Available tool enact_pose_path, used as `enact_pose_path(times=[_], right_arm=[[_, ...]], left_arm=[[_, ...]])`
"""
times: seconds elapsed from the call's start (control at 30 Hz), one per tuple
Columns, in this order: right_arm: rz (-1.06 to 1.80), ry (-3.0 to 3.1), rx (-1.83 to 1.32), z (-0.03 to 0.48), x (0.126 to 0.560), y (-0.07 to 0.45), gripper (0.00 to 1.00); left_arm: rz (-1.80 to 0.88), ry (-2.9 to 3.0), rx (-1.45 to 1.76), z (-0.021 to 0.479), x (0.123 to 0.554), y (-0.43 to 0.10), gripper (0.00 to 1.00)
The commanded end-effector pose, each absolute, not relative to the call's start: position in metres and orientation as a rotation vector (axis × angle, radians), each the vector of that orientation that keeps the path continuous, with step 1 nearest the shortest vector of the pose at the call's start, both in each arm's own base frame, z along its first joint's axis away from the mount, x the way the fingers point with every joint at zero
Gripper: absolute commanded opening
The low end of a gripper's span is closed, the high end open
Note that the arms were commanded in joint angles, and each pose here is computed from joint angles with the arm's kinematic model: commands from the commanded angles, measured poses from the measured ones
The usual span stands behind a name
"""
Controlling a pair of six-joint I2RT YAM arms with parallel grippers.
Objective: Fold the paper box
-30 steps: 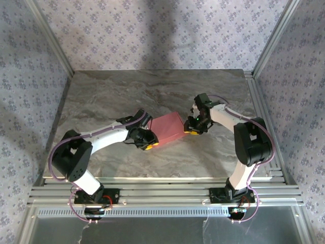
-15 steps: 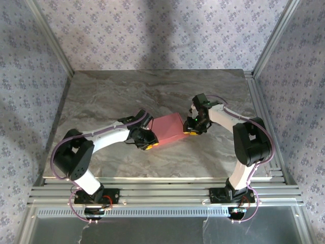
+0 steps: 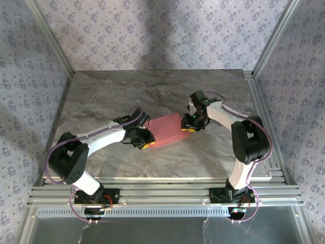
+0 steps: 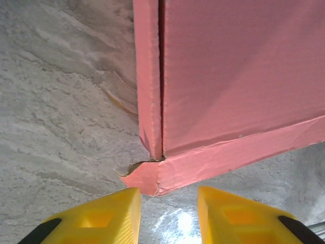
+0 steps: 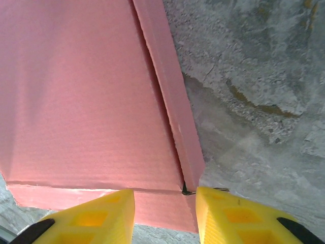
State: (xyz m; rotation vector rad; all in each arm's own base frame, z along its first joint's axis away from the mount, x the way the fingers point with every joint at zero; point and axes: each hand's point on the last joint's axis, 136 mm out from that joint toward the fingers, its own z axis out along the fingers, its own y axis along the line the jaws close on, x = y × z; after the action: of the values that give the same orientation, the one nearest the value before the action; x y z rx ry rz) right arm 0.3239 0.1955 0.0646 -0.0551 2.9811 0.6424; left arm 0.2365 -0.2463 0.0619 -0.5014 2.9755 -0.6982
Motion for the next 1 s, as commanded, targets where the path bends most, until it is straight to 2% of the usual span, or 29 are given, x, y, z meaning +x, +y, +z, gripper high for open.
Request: enact_pose_path(times=[0.0,0.63,0.97], right_arm=[[0.657,3.014,-0.074,0.062,0.313,0.198,0.38],[0.655,3.041,-0.049,0.053,0.293,0.193,0.39],[0.719,3.034,0.006,0.056,0.292,0.198,0.36]], left_arm=[[-0.708,2.992,-0.478,0.056,0.236,-0.249,0.34],[-0.734,2.986,-0.478,0.047,0.242,-0.259,0.30],[-0.741,2.986,-0.480,0.047,0.242,-0.260,0.17]])
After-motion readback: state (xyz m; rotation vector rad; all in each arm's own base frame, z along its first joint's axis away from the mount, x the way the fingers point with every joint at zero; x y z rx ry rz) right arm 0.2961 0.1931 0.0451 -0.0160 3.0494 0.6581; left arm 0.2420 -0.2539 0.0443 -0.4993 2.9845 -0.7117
